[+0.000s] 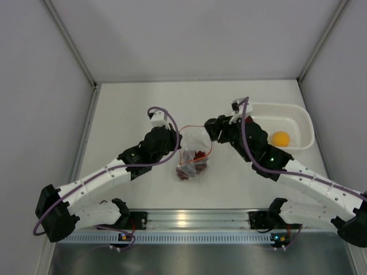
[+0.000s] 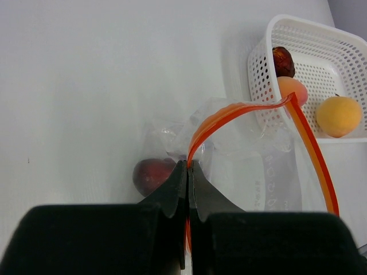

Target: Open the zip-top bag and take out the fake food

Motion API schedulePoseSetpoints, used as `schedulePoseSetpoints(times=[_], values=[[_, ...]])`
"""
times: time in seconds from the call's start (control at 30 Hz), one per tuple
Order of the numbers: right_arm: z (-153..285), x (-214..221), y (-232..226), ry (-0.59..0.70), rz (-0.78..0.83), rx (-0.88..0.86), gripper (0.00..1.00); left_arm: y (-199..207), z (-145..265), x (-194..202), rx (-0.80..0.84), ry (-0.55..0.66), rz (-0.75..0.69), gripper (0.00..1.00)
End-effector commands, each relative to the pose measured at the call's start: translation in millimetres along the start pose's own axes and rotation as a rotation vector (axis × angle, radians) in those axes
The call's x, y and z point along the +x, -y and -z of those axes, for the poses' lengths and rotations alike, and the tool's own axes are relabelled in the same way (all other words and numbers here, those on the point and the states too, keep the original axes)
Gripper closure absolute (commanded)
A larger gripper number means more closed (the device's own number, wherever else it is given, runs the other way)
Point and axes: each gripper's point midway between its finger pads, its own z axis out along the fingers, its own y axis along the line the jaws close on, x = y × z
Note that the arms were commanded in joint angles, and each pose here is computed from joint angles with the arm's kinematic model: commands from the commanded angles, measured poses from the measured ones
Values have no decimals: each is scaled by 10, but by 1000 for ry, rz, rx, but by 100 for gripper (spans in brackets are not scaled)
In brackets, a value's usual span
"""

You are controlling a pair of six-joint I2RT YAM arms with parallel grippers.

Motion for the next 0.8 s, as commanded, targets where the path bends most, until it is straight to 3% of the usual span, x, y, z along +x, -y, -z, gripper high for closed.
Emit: schedulePoseSetpoints(times=[0.0, 0.07, 0.2, 0.3, 0.47, 0.63, 0.7, 0.73, 0.77], values=[[44, -420, 536, 117, -43, 198, 67, 70, -5, -125, 21, 44, 13, 100], [22, -296, 819, 37, -61, 268, 66, 69, 7, -151, 21, 54, 13, 100], [-5, 14, 1908, -116, -55, 599, 62, 89, 58, -210, 35, 68, 6, 100], [43, 224, 2434, -186, -84, 743, 61, 97, 70, -210, 39, 61, -6, 100], [39, 479, 2862, -261, -102, 852, 53, 201, 80, -207, 78, 30, -30, 100], [33, 695, 3115, -344, -103, 933, 32, 262, 89, -220, 102, 20, -46, 100], [42, 736, 3145, -360, -100, 948, 8, 275, 89, -207, 109, 12, -54, 100], [56, 727, 3157, -360, -100, 958, 1, 282, 92, -214, 111, 13, -56, 100], [67, 736, 3157, -362, -97, 961, 1, 293, 92, -219, 115, 12, -56, 100]])
